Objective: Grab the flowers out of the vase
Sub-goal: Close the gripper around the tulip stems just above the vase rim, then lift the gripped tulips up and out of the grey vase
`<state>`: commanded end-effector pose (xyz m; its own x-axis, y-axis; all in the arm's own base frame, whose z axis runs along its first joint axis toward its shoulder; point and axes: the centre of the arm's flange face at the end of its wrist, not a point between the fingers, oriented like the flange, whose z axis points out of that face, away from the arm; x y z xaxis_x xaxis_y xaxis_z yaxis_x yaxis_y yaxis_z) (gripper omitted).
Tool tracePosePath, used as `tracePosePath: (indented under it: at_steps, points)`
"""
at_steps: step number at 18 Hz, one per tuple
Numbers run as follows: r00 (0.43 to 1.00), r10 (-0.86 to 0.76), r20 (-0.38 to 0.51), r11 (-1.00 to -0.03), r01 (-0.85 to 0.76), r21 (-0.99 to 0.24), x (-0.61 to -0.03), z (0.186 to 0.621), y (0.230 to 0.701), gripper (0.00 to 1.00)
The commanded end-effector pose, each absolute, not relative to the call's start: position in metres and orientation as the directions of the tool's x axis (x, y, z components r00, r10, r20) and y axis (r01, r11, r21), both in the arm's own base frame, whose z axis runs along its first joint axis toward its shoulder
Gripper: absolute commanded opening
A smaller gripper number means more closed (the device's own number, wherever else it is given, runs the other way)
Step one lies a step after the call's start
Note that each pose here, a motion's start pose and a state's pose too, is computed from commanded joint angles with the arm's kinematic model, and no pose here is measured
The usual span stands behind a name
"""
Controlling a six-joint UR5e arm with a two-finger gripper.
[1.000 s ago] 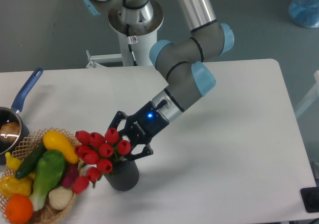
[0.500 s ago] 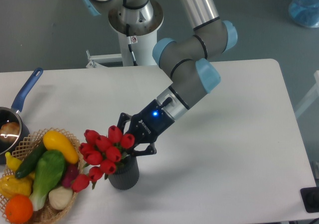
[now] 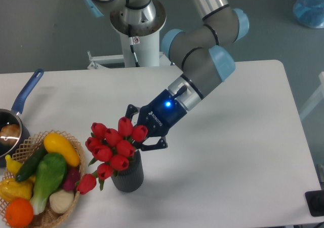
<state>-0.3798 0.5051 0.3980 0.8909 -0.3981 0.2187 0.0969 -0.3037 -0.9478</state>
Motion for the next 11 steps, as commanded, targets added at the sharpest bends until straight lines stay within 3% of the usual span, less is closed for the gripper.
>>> tracePosePath:
  at_steps: [11]
  points:
    - [0.900, -0.360, 0.247, -0.244, 0.165, -0.956, -0.407, 0.471, 0.487, 0.00]
